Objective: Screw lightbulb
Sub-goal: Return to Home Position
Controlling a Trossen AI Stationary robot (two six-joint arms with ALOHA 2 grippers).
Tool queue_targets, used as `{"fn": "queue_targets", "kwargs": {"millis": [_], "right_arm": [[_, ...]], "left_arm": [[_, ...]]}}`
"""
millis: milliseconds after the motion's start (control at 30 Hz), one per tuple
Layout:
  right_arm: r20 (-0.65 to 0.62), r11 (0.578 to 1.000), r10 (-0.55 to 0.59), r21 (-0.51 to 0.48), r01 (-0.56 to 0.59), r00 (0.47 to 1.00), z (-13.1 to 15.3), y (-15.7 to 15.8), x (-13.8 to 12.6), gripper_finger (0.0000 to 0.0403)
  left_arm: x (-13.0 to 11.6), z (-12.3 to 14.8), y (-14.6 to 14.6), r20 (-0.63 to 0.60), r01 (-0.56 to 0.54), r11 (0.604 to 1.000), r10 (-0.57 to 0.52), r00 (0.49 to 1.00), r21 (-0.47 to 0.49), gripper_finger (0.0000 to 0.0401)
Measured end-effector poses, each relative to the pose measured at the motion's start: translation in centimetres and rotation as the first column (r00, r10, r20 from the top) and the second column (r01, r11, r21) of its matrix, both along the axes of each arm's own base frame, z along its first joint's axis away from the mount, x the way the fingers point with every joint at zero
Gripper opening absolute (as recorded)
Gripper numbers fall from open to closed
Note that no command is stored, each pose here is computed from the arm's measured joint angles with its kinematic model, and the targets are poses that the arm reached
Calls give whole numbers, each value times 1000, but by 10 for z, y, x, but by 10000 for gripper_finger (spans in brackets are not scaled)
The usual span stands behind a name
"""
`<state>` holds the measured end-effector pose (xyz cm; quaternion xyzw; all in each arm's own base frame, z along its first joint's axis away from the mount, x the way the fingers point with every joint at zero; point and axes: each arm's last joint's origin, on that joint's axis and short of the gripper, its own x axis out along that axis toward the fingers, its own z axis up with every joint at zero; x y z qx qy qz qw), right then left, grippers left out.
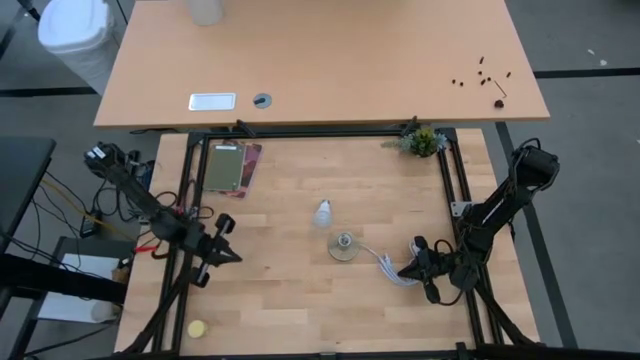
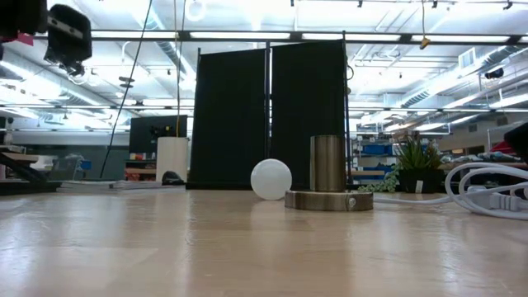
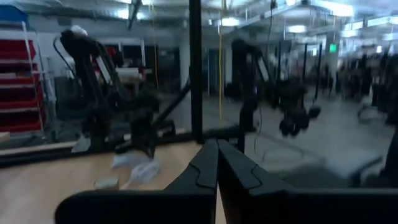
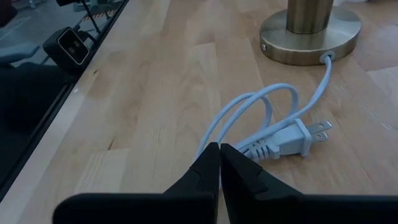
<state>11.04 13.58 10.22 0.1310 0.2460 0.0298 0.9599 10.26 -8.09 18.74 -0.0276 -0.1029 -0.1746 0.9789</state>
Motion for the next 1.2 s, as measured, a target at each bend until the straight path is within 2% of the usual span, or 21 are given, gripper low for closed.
{"fn": "queue_targets", "kwargs": {"millis": [233, 567, 1200], "right_arm": [[0, 1000, 0, 0, 0, 1000, 0, 0, 0, 25], [0, 1000, 0, 0, 0, 1000, 0, 0, 0, 26], [0, 1000, 0, 0, 0, 1000, 0, 0, 0, 23]], "left_arm": [[-5, -13, 5, -122, 10, 995, 3, 992, 103, 12], [-17, -27, 16, -280, 24, 998, -6, 960, 61, 12], [-23, -15, 27, -166, -19, 999, 12, 986, -38, 12]]}}
